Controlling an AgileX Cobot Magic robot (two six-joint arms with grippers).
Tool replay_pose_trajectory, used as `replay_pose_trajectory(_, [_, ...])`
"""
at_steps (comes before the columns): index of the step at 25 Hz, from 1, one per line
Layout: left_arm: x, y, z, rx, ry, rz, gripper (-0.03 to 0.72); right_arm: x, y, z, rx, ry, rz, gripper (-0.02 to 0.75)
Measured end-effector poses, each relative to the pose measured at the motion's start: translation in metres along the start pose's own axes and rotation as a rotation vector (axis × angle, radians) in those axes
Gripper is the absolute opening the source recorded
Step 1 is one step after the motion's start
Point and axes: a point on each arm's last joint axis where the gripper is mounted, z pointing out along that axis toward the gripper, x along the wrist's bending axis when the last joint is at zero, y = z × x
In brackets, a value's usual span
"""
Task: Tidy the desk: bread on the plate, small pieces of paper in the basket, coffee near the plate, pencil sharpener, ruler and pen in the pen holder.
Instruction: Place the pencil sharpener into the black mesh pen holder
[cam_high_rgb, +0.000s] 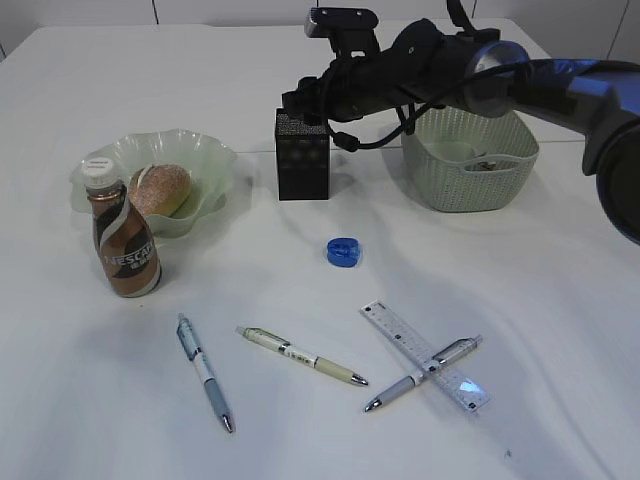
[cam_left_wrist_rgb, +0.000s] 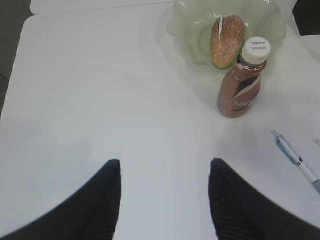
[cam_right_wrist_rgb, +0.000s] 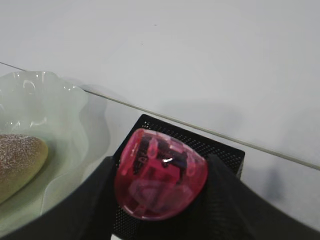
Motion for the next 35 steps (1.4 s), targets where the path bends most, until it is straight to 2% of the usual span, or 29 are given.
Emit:
replay_pose_trajectory(12, [0.000,0.000,0.000,-0.004,-0.001,0.000,0.394,-0.001,-0.001,0.001,0.000,-0.001,0.003,0.386])
replay_pose_trajectory(18, [0.000,0.000,0.000,-0.004,-0.001,0.000,0.394,-0.001,-0.006,0.006,0.005,0.003,0.026,0.429])
replay_pose_trajectory(30, [0.000,0.000,0.000,-0.005,-0.001,0.000,0.394,-0.001,-0.006,0.006,0.003,0.010,0.042,0.440])
replay_pose_trajectory(35, [0.000,0.000,0.000,-0.005,-0.001,0.000,0.394,0.003,-0.011,0.005,0.064,0.049,0.041,0.440])
